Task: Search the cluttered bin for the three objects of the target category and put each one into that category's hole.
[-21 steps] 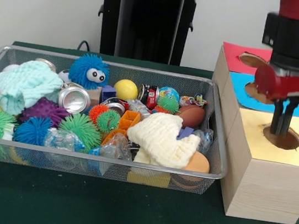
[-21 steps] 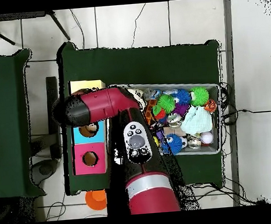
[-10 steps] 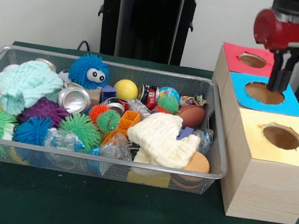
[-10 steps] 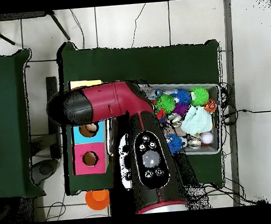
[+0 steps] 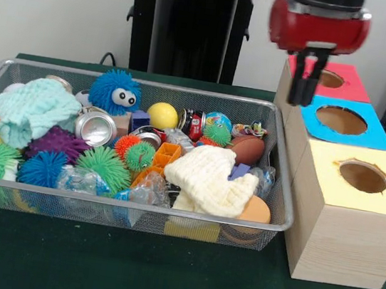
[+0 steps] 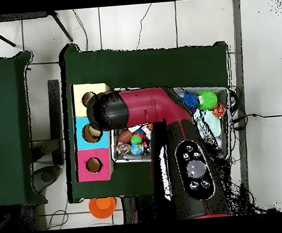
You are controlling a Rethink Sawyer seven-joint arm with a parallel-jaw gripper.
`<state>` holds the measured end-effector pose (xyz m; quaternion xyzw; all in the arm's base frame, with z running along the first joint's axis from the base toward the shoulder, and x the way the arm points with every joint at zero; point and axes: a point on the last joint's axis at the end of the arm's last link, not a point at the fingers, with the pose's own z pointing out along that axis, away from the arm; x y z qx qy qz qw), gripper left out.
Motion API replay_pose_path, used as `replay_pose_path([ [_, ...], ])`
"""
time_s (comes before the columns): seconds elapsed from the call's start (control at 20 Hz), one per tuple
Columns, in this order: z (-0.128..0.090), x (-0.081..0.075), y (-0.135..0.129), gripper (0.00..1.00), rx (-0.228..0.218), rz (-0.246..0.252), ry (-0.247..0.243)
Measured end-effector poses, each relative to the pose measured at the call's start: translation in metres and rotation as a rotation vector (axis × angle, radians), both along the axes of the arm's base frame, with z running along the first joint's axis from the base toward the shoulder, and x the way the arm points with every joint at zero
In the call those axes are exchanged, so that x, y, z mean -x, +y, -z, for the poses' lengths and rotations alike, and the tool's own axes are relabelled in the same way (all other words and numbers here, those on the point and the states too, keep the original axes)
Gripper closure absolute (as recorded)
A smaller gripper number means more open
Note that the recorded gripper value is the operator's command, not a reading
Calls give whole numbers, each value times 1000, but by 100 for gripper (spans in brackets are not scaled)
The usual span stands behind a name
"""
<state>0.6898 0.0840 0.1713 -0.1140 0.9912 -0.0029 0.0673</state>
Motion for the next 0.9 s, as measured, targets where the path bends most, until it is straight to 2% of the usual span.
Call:
replay_pose_path([
  [0.15,6,4,-21,100,10,11,26],
  [0.3,12,10,-40,100,22,9,73],
  [0.45,22,20,-53,100,27,-1,147],
  [0.5,28,27,-58,100,25,-6,199],
  [0.65,38,37,-59,100,12,-13,272],
  [0.9,52,53,-50,100,-31,-33,352],
])
